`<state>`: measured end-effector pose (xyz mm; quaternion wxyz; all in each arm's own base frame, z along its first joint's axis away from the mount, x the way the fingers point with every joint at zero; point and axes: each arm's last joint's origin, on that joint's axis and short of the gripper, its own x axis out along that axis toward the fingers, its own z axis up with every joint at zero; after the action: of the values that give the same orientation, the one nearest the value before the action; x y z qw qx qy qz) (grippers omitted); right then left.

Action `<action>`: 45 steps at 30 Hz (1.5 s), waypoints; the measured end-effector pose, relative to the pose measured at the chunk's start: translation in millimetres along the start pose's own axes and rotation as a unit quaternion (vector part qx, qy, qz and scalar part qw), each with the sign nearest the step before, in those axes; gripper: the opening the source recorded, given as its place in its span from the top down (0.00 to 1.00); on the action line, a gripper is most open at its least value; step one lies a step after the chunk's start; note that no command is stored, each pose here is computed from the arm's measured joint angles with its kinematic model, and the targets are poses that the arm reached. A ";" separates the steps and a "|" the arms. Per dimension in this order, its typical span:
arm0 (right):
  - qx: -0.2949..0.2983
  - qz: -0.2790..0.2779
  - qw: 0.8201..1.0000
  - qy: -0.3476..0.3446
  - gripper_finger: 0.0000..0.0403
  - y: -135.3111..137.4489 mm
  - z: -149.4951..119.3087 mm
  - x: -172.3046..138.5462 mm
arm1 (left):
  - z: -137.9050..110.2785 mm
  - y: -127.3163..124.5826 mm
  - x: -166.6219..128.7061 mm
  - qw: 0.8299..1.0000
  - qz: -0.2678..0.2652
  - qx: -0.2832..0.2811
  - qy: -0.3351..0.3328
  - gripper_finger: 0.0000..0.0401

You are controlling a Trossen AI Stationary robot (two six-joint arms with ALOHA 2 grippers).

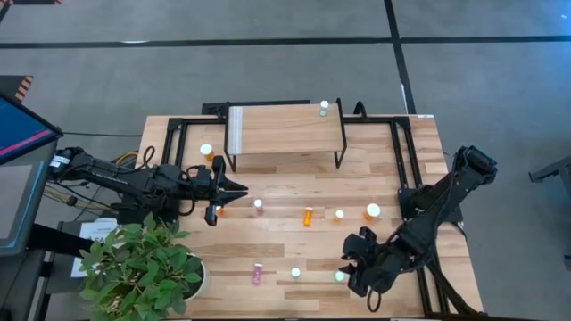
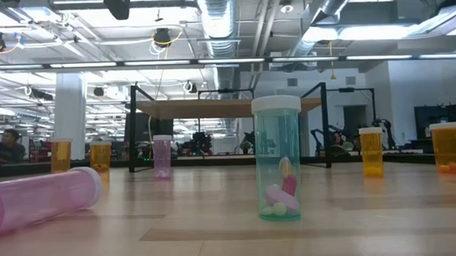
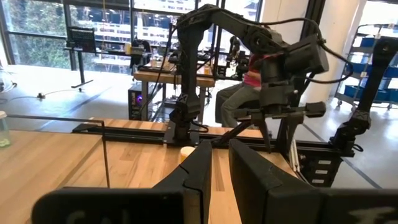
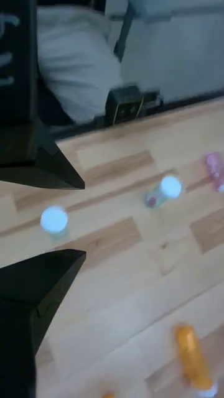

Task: Pick and place medicine bottles onto shelf by color
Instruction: Align the right small green pill bottle with the other small green pill bottle on the shelf

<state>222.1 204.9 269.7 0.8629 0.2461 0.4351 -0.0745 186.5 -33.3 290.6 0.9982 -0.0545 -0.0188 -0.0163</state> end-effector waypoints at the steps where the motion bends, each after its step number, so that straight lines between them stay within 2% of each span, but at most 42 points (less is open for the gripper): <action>1: 0.004 0.001 1.000 0.000 0.53 0.4 -0.6 -0.3 | -0.3 0.0 0.0 1.000 0.000 0.000 0.001 0.89; 6: 0.009 0.011 1.000 -0.003 0.53 2.6 -0.5 -0.7 | -0.6 0.1 0.0 1.000 0.000 0.001 0.003 0.89; 9: 0.007 0.004 1.000 0.000 0.53 5.3 -3.6 9.5 | -0.6 0.0 0.0 1.000 0.000 0.000 0.003 0.89; 12: -0.013 -0.014 0.999 0.027 0.53 5.6 -10.4 25.2 | -0.5 0.0 0.0 1.000 0.000 0.000 0.003 0.89; 18: -0.014 -0.039 0.994 0.101 0.56 5.6 -20.5 55.5 | -1.1 0.1 0.0 1.000 0.000 0.001 0.006 0.89; 30: -0.022 -0.047 0.993 0.109 0.62 11.3 -22.6 64.6 | -1.1 0.1 0.0 1.000 0.000 0.001 0.006 0.89; 37: -0.013 -0.023 0.995 0.097 0.56 16.1 -20.5 65.4 | -1.3 0.1 0.0 1.000 0.001 0.001 0.007 0.89; 45: 0.001 -0.048 0.994 0.102 0.41 10.1 -18.0 66.5 | -1.3 0.2 0.0 1.000 0.001 0.001 0.007 0.89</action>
<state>253.3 228.1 211.9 0.8094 0.2317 0.5319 -0.0910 186.5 -33.2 289.3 0.9984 -0.0532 -0.0119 -0.0159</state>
